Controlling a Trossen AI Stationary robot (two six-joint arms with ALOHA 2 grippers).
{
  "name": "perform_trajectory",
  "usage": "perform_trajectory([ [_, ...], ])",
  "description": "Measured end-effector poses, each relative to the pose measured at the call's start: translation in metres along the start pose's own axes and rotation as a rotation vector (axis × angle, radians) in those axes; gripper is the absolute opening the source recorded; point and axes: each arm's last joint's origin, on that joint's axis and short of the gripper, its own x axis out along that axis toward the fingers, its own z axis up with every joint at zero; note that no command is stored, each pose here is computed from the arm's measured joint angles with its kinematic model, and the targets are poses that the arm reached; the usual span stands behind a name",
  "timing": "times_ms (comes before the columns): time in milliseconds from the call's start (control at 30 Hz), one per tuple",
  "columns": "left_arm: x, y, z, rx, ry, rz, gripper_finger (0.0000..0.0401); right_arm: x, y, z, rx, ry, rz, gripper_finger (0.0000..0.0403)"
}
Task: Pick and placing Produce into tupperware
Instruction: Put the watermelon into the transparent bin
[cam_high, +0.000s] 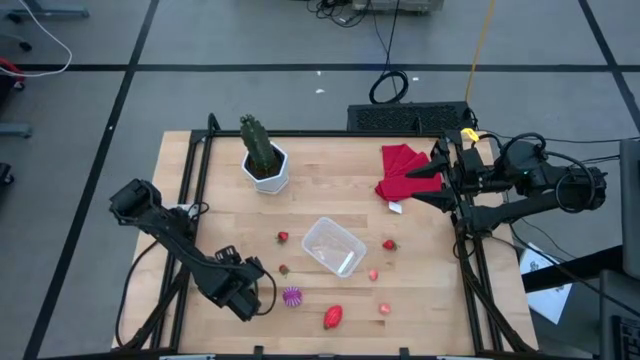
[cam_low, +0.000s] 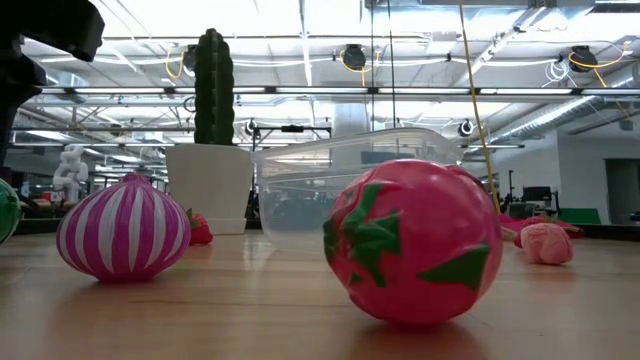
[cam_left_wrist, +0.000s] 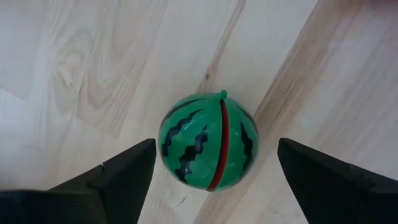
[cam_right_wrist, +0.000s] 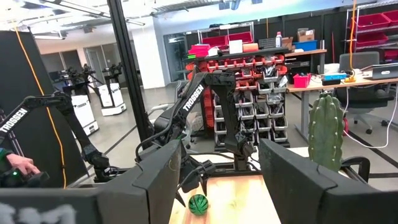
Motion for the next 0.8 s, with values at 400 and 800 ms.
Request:
perform_trajectory([
  [400, 0.027, 0.008, -0.011, -0.047, 0.081, -0.012, 0.0340, 0.000, 0.000, 0.001, 0.000, -0.011, 0.002, 0.0209],
  [800, 0.027, 0.005, -0.009, -0.039, 0.048, -0.032, 0.0340, 0.000, 0.001, 0.006, -0.012, -0.059, 0.009, 0.0209],
])
